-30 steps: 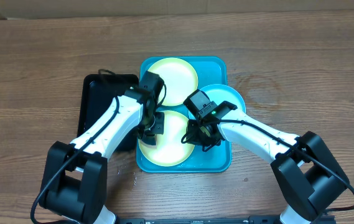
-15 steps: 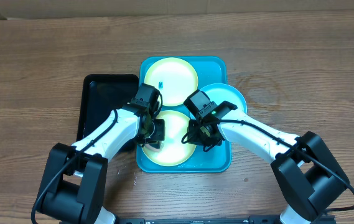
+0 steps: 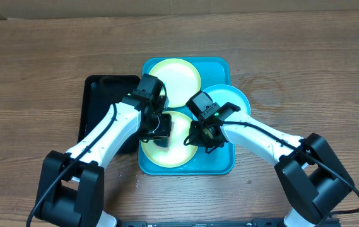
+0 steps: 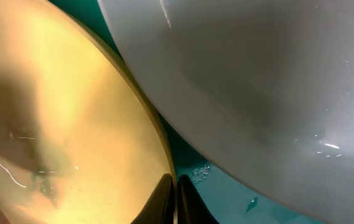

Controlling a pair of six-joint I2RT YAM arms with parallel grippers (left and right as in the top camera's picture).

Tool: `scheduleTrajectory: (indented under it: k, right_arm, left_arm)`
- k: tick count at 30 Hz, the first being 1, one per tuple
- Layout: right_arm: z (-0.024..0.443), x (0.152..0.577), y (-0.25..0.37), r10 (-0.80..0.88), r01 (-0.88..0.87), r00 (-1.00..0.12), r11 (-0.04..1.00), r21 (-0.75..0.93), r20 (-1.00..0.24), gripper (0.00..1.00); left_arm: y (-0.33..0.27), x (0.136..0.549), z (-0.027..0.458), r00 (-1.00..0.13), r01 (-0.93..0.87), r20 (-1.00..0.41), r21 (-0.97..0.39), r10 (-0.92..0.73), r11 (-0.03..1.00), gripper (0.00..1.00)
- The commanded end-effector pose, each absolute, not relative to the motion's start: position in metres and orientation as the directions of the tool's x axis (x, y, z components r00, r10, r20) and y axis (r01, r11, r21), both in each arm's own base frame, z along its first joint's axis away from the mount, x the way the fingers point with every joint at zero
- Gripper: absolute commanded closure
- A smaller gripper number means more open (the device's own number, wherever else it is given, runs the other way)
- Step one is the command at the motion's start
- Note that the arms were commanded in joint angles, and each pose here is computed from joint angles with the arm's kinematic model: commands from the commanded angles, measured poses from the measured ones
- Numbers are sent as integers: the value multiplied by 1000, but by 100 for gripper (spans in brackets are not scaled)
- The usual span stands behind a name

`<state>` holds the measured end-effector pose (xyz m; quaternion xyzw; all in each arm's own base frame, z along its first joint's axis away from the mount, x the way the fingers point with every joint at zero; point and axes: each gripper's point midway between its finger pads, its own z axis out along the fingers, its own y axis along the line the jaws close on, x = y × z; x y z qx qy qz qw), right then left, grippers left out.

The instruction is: Clean dirty plates on tray and stack at the side

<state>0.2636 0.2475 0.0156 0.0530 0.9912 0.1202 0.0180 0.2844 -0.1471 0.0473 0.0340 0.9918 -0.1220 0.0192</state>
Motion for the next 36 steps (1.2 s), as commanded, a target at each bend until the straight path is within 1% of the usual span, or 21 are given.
scheduleTrajectory:
  k: [1,5,8,10,12,15,17,19,21,23,25,27,31,33,36]
  right_arm:
    - [12,262,247,107,100,-994,967,234,-19,96]
    - [12,262,247,107,100,-994,967,233,-18,96]
    - [12,262,247,107,100,-994,967,233,-18,96]
    - [12,262,247,107,100,-994,967,233,-18,96]
    - [12,262,247,107,100,-994,967,233,-18,96]
    - [12,262,247,107,100,-994,967,234,-19,96]
    - [12,262,247,107,100,-994,967,234,-19,96]
    - [12,262,247,107,100,-994,967,234,-19,96]
    - [12,262,247,107,100,-994,967,233,-18,96]
    - [12,262,247,107,100,-994,967,233,-18,96]
    - [12,262,247,107,100,-994,967,233,-18,96]
    - [12,262,247,107,100,-994,967,233,-18,96]
    - [12,262,247,107,100,-994,967,233,-18,96]
    - [12,262,247,107,100,-994,967,233,-19,96]
    - [12,262,247,107,100,-994,967,233,-19,95]
  left_arm:
    - [-117,282,33,-996,50,-71,-54,46,997,96]
    - [-114,275,10,-997,36,-62,-44,34,998,96]
    - [-119,267,-7,-999,28,-32,-84,25,996,96]
    - [-137,256,-14,-999,39,21,-194,44,980,96]
    - [-161,247,-10,-993,76,58,-335,102,939,96]
    - [-191,244,6,-985,116,49,-506,163,855,96]
    - [-200,249,16,-984,136,25,-550,179,824,96]
    - [-204,263,31,-983,153,-3,-556,182,817,96]
    - [-205,273,44,-981,175,-24,-548,194,818,96]
    - [-199,283,53,-981,183,-38,-498,190,848,96]
    - [-188,292,58,-982,184,-46,-422,181,888,96]
    - [-172,299,60,-985,173,-51,-317,166,932,96]
    - [-139,306,52,-993,108,-58,-128,102,986,96]
    - [-131,303,47,-995,90,-49,-88,86,992,96]
    - [-128,294,38,-997,80,-27,-82,78,993,96]
